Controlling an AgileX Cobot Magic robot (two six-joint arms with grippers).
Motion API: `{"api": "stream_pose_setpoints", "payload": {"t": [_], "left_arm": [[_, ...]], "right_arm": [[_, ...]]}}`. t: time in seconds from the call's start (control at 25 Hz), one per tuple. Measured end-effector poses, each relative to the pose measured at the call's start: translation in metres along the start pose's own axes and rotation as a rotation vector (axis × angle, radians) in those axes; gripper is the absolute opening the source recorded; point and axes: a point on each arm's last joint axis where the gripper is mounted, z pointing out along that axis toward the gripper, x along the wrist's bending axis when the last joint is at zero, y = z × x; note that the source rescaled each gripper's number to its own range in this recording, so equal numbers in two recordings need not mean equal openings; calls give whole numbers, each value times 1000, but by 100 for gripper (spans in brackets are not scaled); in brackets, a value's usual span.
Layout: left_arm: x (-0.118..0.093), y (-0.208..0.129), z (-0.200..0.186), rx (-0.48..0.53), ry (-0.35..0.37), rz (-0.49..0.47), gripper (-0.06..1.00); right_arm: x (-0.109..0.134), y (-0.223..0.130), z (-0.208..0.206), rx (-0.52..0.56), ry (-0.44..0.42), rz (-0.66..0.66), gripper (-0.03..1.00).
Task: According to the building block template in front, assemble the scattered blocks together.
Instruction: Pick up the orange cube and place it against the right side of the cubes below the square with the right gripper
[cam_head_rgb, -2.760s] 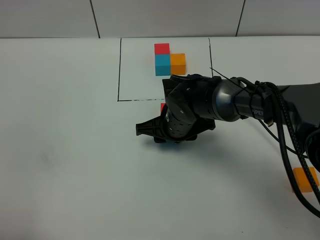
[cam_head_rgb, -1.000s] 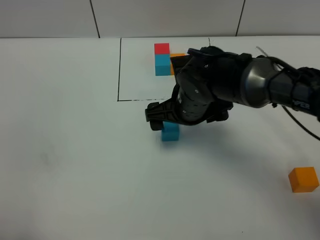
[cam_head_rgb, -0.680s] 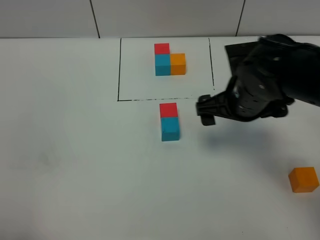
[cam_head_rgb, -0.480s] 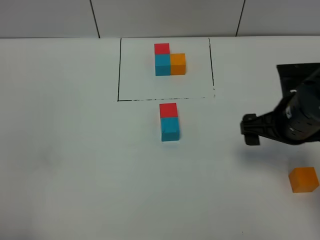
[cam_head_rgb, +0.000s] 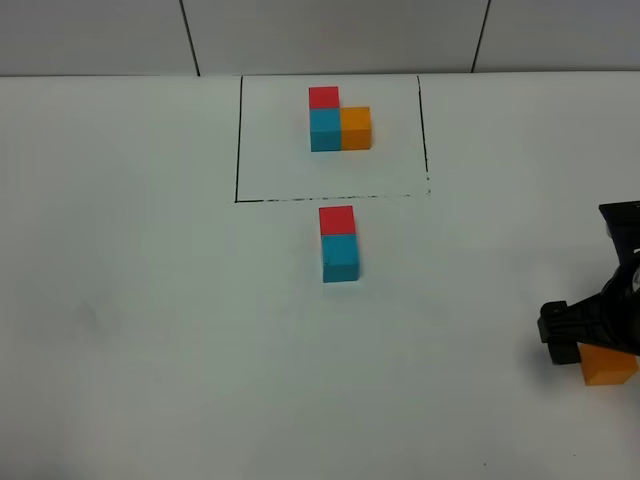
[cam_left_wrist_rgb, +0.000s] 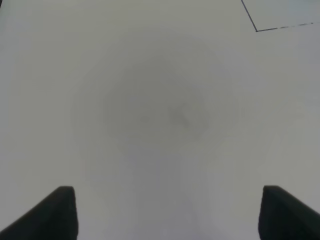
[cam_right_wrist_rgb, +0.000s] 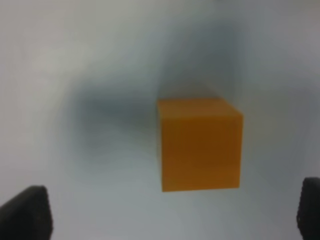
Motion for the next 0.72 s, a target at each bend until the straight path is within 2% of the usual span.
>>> {"api": "stream_pose_setpoints", "payload": {"t": [0.24,0.48,0.72], "left_arm": [[0,0,0,0,0,0,68],[0,0,0,0,0,0,68],[0,0,0,0,0,0,68]], "right_arm": [[-5,-2,8,-45,23,10,100],[-19,1,22,-20,11,16,100],[-18,3,35,-8,25,6,95]]}}
